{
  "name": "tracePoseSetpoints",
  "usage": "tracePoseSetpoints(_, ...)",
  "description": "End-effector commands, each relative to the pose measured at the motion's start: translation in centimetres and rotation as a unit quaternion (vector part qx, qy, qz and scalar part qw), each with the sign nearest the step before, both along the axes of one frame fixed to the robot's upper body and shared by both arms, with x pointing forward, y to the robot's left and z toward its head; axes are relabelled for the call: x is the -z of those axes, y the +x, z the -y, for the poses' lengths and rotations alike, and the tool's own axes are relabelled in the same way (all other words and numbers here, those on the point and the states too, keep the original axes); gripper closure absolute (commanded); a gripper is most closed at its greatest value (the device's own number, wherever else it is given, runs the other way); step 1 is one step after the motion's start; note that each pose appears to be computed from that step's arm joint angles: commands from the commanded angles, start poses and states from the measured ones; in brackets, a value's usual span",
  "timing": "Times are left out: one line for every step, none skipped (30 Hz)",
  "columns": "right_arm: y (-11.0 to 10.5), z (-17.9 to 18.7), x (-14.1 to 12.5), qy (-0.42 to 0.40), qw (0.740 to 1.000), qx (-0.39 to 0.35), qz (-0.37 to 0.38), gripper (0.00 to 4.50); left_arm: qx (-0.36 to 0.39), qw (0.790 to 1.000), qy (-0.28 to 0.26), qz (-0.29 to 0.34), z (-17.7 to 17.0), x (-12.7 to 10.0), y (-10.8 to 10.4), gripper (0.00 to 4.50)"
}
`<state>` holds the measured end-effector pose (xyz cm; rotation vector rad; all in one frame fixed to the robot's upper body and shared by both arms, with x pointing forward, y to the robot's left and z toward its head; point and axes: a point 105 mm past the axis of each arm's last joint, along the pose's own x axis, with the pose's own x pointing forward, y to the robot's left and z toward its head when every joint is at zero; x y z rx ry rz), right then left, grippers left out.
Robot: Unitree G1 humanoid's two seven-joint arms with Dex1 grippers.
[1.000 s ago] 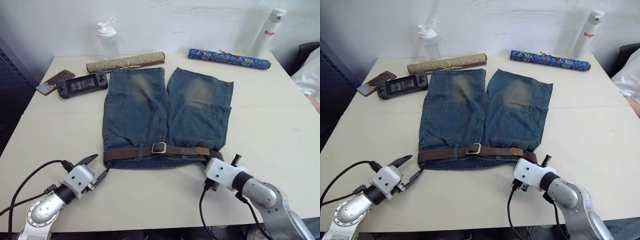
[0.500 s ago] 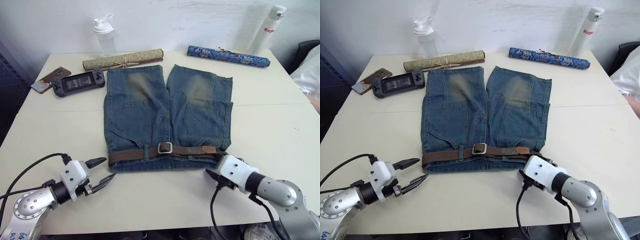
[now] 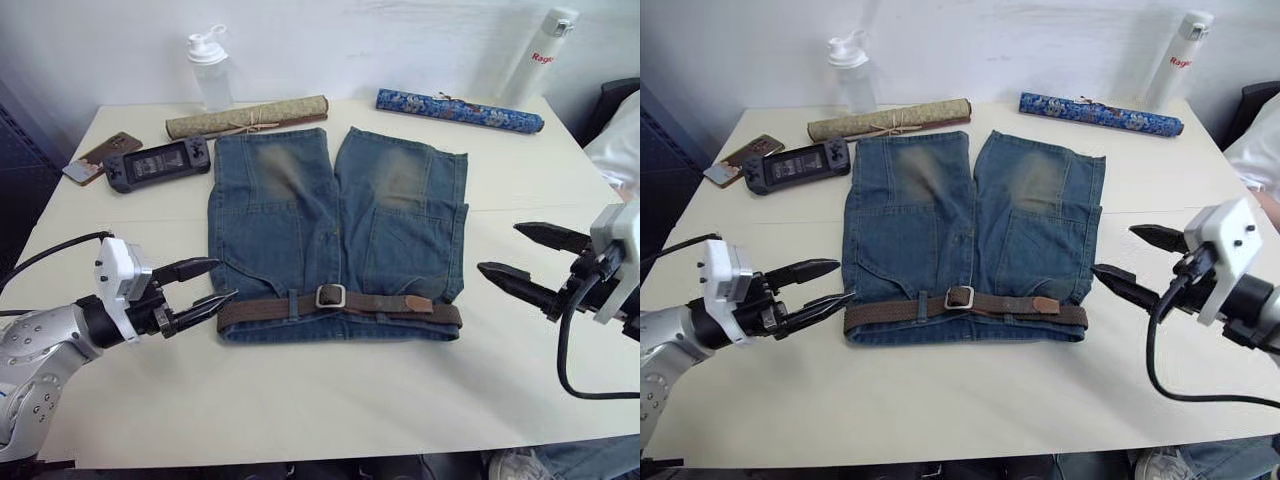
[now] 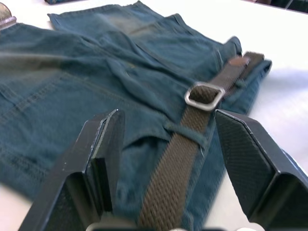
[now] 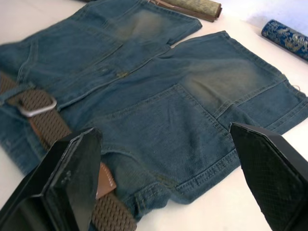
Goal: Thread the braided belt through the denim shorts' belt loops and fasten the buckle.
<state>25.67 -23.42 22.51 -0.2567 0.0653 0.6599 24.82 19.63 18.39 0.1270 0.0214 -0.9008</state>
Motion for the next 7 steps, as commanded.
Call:
tracePoseSetpoints(0.22,-0.87,-0.1,0.004,1.0,-0.01,0.013,0.07,0.004,1.0,-0.014,0.014,0.34,-0.55,0.11,1.21)
tracePoseSetpoints(0.29,-1.02,0.04,0.007,1.0,-0.01,0.012,0.07,0.004,1.0,-0.012,0.014,0.33,-0.39,0.18,1.21)
tracePoseSetpoints(0.34,-1.16,0.15,0.008,1.0,-0.011,0.011,0.07,0.002,1.0,-0.013,0.013,0.25,-0.24,0.28,1.21)
tracePoseSetpoints(0.39,-1.26,0.25,0.011,1.0,-0.011,0.01,0.07,0.001,1.0,-0.016,0.01,0.18,-0.05,0.36,1.21)
tracePoseSetpoints(0.43,-1.3,0.35,0.012,1.0,-0.01,0.009,0.07,0.001,1.0,-0.017,0.009,0.14,0.08,0.41,1.21)
tracePoseSetpoints(0.48,-1.37,0.48,0.012,1.0,-0.01,0.009,0.07,0.003,1.0,-0.018,0.009,0.13,0.15,0.43,1.21)
tracePoseSetpoints(0.51,-1.42,0.62,0.012,1.0,-0.009,0.008,0.07,0.006,1.0,-0.024,0.008,0.13,0.22,0.44,1.21)
